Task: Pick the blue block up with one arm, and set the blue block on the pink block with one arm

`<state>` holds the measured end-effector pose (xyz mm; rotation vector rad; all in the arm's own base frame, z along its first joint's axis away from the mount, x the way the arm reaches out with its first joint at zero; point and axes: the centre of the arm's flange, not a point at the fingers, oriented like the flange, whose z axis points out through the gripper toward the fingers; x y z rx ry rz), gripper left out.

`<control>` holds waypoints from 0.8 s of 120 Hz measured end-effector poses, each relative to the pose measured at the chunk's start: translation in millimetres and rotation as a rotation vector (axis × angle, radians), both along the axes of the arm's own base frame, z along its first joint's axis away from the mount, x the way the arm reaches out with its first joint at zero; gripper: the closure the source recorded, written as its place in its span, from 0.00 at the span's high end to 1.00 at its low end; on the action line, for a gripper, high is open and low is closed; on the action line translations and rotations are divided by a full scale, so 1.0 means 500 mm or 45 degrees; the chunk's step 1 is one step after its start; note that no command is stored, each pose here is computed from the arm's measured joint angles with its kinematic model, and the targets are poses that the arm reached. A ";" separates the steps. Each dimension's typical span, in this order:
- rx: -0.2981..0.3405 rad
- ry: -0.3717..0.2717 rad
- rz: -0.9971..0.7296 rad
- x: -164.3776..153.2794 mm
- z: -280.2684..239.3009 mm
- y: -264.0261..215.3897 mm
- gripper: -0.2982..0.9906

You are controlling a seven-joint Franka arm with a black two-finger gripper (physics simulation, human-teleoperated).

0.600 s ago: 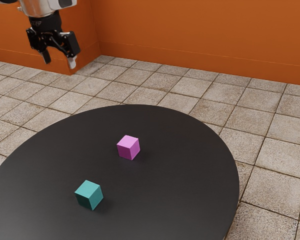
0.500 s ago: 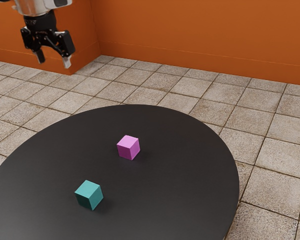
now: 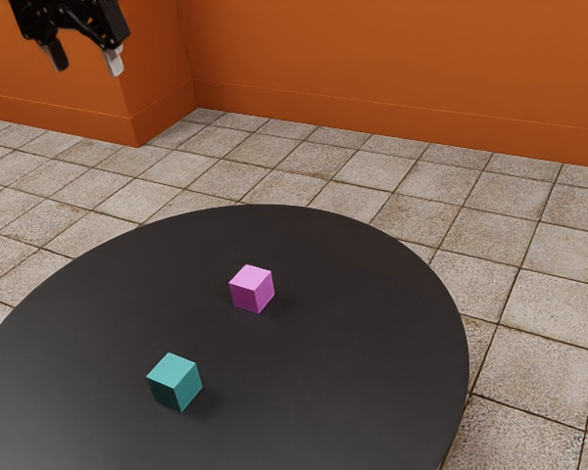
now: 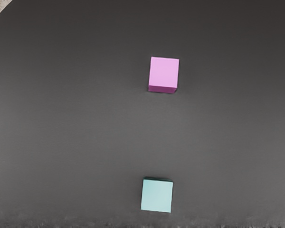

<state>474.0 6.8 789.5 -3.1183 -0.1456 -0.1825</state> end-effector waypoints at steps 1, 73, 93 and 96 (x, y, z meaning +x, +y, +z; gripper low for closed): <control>0.000 0.003 0.001 0.000 -0.001 0.000 0.77; 0.013 0.301 -0.011 -0.130 -0.642 -0.012 0.77; 0.034 0.229 -0.044 -0.144 -0.715 -0.033 0.77; 0.038 0.219 -0.053 -0.145 -0.723 -0.038 0.77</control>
